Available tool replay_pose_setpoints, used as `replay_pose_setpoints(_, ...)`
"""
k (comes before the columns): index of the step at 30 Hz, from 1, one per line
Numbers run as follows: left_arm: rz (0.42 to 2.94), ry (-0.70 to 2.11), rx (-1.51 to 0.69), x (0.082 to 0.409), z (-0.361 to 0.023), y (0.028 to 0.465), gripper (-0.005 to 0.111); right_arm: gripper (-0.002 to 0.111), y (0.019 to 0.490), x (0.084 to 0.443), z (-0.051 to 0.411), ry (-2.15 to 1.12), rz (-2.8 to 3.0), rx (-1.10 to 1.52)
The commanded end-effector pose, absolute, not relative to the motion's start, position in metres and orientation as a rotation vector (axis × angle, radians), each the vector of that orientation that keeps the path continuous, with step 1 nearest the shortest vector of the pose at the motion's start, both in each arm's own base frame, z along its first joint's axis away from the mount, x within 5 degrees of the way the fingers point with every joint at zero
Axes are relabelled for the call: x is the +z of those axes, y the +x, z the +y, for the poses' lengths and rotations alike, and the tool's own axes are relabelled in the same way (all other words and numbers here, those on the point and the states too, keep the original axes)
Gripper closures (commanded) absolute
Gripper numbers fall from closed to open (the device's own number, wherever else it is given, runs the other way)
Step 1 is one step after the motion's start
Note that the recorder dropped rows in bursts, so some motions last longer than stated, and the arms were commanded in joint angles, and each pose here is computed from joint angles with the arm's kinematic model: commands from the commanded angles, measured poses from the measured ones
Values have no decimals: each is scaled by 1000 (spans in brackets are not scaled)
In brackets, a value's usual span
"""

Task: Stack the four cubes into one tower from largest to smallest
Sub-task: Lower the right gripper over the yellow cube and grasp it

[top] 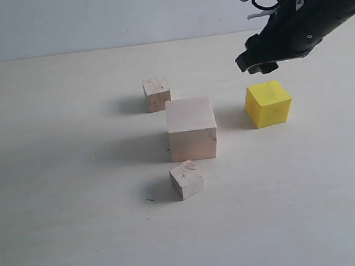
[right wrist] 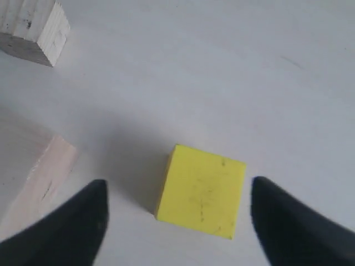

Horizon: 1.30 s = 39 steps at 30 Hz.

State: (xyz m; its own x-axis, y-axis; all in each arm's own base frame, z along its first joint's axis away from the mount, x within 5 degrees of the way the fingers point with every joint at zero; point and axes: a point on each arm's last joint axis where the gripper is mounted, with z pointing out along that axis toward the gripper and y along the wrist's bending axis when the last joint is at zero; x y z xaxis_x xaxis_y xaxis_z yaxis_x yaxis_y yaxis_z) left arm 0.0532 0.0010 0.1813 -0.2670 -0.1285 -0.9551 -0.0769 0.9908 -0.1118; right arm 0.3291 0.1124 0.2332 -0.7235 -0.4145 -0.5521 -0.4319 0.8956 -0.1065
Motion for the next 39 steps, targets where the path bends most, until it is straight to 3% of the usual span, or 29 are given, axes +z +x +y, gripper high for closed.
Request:
replay_pose_setpoints(1, 1836, -141, -52, 181, 1, 53, 107, 13, 335, 234, 115, -517, 2444, 69)
replay_pose_setpoints(14, 1836, -141, -52, 181, 1, 53, 107, 14, 352, 193, 113, -501, 2523, -56)
replay_pose_setpoints(26, 1836, -141, -52, 181, 1, 53, 107, 14, 375, 186, 116, -331, 2666, -101)
replay_pose_setpoints(39, 1836, -141, -52, 181, 1, 53, 107, 14, 384, 151, 120, -341, 2820, -132)
